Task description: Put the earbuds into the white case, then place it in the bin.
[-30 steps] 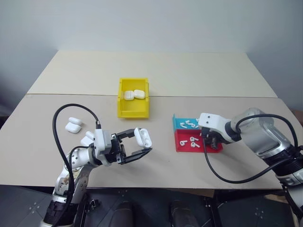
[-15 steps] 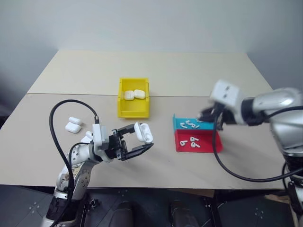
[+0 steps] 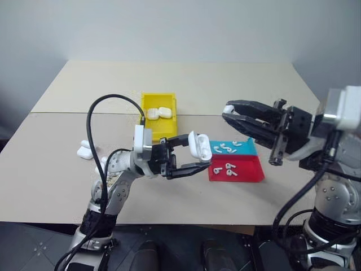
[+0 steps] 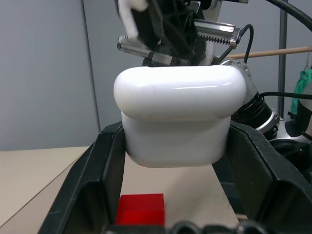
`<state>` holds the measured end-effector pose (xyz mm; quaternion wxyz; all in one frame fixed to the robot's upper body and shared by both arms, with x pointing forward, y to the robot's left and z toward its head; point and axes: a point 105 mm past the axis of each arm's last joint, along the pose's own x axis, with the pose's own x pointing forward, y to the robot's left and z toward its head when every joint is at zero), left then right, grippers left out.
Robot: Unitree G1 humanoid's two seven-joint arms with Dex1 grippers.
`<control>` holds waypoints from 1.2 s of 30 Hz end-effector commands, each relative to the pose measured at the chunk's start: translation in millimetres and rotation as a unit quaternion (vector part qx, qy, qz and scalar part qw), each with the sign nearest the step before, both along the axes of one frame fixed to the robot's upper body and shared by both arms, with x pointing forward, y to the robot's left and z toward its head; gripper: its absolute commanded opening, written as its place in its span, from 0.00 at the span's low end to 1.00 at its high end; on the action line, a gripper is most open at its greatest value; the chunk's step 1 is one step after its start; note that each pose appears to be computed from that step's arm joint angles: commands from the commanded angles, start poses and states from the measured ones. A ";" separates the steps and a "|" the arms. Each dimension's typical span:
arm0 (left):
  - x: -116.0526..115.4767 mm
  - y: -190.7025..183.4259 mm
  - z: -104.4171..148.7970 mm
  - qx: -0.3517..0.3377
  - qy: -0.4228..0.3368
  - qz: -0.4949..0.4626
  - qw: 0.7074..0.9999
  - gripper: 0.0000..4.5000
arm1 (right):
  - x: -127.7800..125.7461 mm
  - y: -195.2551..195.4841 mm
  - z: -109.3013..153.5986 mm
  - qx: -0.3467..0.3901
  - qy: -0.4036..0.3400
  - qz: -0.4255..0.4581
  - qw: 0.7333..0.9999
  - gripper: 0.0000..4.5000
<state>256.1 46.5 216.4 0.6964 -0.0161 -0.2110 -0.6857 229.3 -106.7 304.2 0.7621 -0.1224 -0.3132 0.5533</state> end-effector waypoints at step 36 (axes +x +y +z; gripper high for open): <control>-9.3 -2.5 15.7 -0.017 -0.039 -0.011 0.999 0.62 | 14.3 24.0 -36.8 -0.051 -0.021 0.063 0.996 0.14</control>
